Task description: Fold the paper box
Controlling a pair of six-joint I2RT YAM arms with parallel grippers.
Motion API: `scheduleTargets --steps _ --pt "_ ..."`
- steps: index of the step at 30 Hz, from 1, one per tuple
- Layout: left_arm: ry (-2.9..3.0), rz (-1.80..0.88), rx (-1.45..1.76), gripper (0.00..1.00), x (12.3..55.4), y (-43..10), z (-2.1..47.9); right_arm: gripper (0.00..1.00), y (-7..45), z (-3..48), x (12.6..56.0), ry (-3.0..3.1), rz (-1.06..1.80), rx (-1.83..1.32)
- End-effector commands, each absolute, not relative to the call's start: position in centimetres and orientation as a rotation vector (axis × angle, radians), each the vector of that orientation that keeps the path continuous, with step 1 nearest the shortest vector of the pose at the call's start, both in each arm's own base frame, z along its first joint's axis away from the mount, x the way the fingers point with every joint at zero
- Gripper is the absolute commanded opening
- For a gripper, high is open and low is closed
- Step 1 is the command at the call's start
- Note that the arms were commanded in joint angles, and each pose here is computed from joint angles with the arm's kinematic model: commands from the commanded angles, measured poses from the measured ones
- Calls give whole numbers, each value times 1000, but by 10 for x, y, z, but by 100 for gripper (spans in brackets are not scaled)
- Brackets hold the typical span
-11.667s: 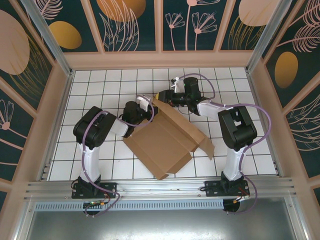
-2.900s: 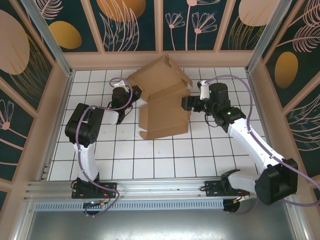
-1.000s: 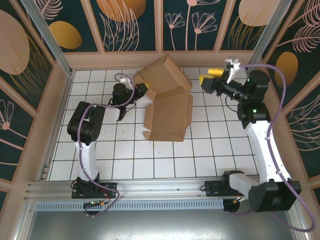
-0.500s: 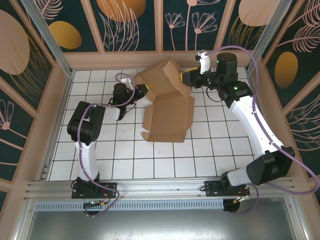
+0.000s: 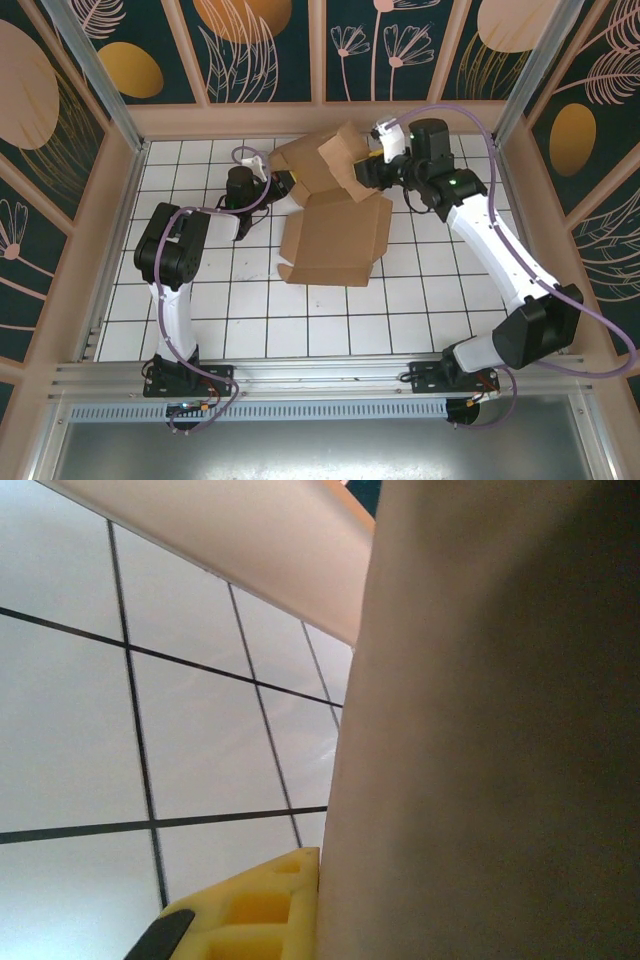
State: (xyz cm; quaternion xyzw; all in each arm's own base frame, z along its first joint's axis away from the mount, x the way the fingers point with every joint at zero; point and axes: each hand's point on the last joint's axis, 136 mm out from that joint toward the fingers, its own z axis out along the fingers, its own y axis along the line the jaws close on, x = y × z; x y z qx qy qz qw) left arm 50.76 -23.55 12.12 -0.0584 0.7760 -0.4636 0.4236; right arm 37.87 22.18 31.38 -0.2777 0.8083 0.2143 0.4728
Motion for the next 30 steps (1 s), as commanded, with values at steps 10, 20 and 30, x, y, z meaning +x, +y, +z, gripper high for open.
scheduleTargets --steps 10,20,30 --pt "2008 -824 -36 0 498 -207 124 47 195 220 378 2082 533 -508" --pt "2046 -792 -28 0 492 -203 112 43 194 172 380 2125 563 -444" --pt "2032 -511 -13 0 488 -185 114 39 188 179 396 2069 460 -359"
